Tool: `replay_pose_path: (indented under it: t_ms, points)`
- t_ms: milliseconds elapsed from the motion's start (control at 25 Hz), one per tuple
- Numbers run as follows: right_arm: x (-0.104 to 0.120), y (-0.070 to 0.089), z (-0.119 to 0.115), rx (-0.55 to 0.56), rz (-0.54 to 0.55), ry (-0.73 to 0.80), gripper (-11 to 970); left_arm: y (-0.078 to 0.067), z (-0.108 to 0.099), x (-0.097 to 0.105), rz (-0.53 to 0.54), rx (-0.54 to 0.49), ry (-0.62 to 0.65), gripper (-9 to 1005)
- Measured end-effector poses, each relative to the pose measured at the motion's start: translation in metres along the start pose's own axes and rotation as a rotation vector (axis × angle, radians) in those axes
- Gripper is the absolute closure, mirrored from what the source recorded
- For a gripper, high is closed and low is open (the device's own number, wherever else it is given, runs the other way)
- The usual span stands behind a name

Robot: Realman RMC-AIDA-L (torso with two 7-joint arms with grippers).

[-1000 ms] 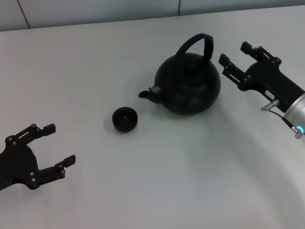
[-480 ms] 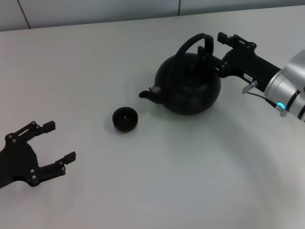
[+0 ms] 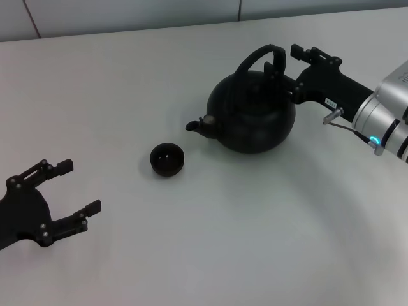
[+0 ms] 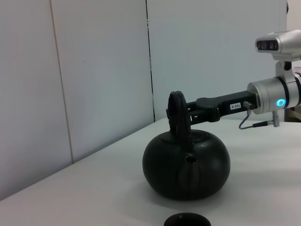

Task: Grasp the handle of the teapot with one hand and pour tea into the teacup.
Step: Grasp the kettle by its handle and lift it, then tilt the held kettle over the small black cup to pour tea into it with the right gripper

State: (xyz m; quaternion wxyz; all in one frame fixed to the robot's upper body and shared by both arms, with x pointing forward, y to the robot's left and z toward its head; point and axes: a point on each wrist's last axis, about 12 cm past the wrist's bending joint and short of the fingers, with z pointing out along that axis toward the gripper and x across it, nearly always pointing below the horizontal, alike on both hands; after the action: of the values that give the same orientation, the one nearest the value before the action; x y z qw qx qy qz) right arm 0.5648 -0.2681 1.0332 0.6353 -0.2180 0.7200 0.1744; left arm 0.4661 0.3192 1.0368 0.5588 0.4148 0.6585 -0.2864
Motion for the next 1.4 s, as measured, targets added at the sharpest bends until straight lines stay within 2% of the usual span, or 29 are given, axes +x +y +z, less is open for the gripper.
replay_pose_path:
  t_ms: [160,560,800,960,1200,1400]
  points:
    - [0.0008,0.0001,-0.0013,0.001,0.002,0.0,285,0.0003,0.0,-0.0001,0.001,0.0,0.001,130]
    - [0.0015,0.0024,-0.0012,-0.011,0.001,0.002,415,0.0014,0.0018,-0.0011,0.004,0.002,-0.001,130]
    - [-0.0005,0.0054,0.0029,-0.037,-0.015,0.004,632,0.0024,0.0022,-0.0019,0.005,-0.003,-0.007,130]
    - [-0.0032,0.0053,0.0026,-0.029,-0.001,-0.025,822,0.0025,0.0022,-0.0021,0.005,-0.005,-0.009,130]
    - [-0.006,0.0028,-0.0026,-0.017,0.012,-0.065,888,0.0015,0.0,-0.0009,0.003,-0.01,-0.005,130]
    - [-0.0053,0.0029,-0.0032,-0.019,0.01,-0.061,888,0.0014,-0.0002,-0.0008,0.002,-0.01,-0.005,130]
